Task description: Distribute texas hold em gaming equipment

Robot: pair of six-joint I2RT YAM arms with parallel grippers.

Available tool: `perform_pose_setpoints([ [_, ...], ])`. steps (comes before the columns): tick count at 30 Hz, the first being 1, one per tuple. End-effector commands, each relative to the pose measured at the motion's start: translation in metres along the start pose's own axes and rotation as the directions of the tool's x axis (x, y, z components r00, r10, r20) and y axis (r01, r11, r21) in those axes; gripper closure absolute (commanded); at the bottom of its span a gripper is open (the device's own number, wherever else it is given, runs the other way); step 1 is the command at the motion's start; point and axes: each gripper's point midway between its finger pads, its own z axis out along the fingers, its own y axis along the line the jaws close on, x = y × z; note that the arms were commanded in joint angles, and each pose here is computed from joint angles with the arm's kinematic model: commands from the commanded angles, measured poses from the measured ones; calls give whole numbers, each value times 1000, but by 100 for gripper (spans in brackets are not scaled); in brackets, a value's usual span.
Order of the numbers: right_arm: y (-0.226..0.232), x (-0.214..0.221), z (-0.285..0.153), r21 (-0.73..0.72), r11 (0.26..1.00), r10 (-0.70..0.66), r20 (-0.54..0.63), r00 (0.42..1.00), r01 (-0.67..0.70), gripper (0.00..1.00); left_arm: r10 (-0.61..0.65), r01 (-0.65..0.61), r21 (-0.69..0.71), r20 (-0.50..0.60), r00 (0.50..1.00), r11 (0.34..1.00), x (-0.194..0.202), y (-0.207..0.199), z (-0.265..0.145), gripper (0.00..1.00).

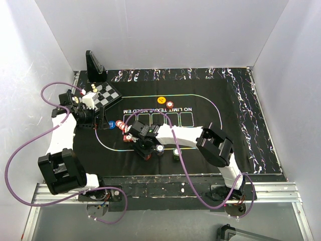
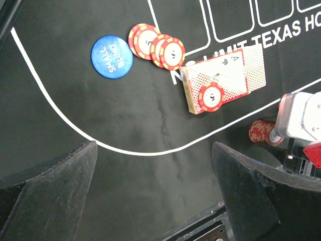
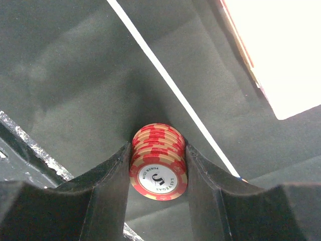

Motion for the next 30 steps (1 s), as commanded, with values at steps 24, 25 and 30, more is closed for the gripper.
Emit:
perform_pose_setpoints([
  [24,-158,34,-154,257,820,441,287,850,-512,93,255,-243,109,-115,960,964,-3,-66,92,0],
  [25,-163,46,-151,273,804,461,277,843,-529,93,264,-252,112,-116,958,961,-3,-69,95,0],
  [30,-172,91,-132,313,741,545,235,805,-594,93,273,-258,125,-121,954,958,-6,-77,107,0],
])
